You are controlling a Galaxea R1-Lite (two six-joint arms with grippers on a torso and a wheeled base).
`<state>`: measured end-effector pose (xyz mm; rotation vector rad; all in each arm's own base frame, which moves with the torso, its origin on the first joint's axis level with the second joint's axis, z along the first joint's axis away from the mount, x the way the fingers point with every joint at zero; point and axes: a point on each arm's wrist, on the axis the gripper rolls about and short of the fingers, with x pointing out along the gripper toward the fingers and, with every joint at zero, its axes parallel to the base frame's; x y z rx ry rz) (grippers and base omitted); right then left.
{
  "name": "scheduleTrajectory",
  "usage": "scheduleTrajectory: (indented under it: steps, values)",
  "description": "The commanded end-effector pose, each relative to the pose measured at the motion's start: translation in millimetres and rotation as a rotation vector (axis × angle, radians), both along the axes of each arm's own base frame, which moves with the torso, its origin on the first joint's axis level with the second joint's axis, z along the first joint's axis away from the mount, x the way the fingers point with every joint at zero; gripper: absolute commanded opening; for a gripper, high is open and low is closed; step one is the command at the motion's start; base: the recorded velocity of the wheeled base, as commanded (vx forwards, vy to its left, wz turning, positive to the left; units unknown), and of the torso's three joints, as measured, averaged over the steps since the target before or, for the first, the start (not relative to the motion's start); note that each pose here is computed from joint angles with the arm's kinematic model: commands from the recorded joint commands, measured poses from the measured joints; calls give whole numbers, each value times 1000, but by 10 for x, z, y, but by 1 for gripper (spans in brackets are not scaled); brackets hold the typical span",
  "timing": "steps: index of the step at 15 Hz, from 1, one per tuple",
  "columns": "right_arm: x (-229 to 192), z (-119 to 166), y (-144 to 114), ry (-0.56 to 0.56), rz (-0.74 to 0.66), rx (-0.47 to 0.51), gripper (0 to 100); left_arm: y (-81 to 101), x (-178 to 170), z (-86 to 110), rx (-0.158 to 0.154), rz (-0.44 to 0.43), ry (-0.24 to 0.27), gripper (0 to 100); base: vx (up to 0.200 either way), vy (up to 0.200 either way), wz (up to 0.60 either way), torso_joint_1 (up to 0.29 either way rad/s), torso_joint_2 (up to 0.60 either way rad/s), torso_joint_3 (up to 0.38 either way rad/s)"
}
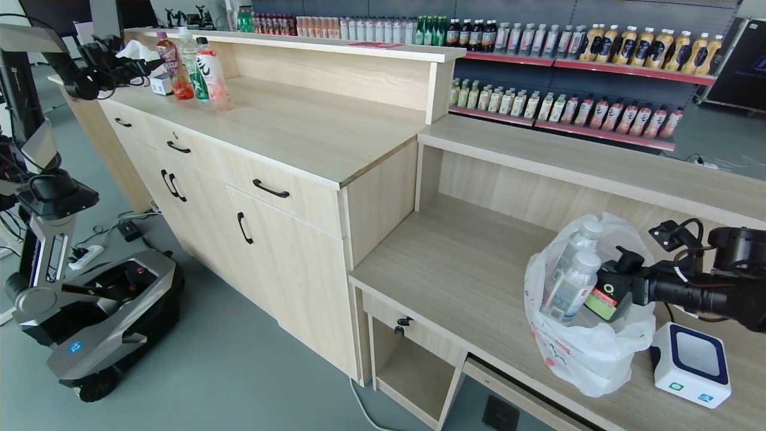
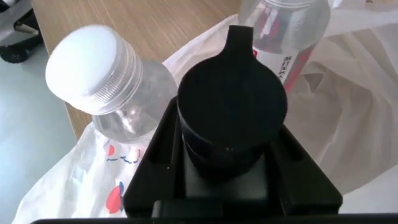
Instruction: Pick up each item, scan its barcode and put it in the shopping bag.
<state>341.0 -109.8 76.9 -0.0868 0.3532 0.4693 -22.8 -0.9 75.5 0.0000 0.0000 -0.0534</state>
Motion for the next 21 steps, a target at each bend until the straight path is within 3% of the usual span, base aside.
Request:
scheduleTrajectory:
  steps: [1,6,21]
  values:
    - [0,-89,-62,11,-5,-14,0,0,1,0,0,0,2,100,0,0,0,0,0,0]
    - [-23,-191,-184,-24,16,-122,0,0,1,0,0,1,2,100,0,0,0,0,0,0]
    - [-33,-394,-277,-14,15,-149,0,0,1,0,0,0,2,100,0,0,0,0,0,0]
